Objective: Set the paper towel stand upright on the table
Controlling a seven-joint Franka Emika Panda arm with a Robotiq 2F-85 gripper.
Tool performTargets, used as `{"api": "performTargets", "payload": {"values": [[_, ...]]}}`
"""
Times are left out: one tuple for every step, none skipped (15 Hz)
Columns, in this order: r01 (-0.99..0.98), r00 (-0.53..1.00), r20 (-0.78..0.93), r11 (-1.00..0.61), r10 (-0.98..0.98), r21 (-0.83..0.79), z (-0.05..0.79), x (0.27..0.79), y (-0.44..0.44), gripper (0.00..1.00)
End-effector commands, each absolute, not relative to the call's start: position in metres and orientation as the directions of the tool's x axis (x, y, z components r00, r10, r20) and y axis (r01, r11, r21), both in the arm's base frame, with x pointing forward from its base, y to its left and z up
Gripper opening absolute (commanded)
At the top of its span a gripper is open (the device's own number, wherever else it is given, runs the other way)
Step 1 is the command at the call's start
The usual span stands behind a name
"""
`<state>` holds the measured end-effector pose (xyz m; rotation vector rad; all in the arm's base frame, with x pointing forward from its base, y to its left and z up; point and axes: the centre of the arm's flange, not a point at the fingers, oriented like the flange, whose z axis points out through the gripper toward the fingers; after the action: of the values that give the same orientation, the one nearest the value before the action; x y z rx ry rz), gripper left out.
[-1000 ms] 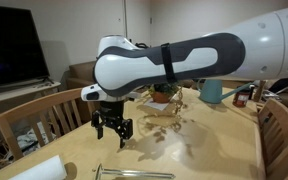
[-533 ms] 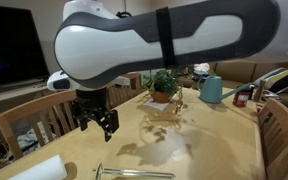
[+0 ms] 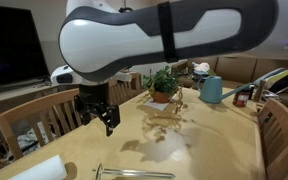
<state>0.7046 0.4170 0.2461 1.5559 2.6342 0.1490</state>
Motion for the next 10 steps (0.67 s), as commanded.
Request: {"api": "performTargets", "payload": {"values": [[0.87, -0.479, -0.018, 0.478, 0.877, 0.122, 0.246, 0.706, 0.415, 1.0], [0.87, -0.479, -0.018, 0.477, 0.878, 0.122, 0.246, 0.706, 0.415, 1.0], [0.87, -0.479, -0.018, 0.477, 0.878, 0.122, 0.246, 0.706, 0.415, 1.0], [0.87, -0.479, -0.018, 0.478, 0.877, 0.122, 0.246, 0.706, 0.415, 1.0], [0.876, -0.476, 0.014, 0.472, 0.879, 0.096, 0.244, 0.704, 0.415, 1.0], [0.885, -0.463, 0.022, 0.462, 0.886, 0.059, 0.243, 0.697, 0.415, 1.0], [0.886, -0.462, 0.024, 0.46, 0.887, 0.053, 0.244, 0.688, 0.413, 1.0], [0.887, -0.462, 0.04, 0.461, 0.886, 0.04, 0.246, 0.679, 0.411, 1.0], [0.886, -0.464, 0.051, 0.463, 0.884, 0.031, 0.249, 0.669, 0.408, 1.0], [0.885, -0.466, 0.059, 0.465, 0.883, 0.027, 0.254, 0.657, 0.406, 1.0]]}}
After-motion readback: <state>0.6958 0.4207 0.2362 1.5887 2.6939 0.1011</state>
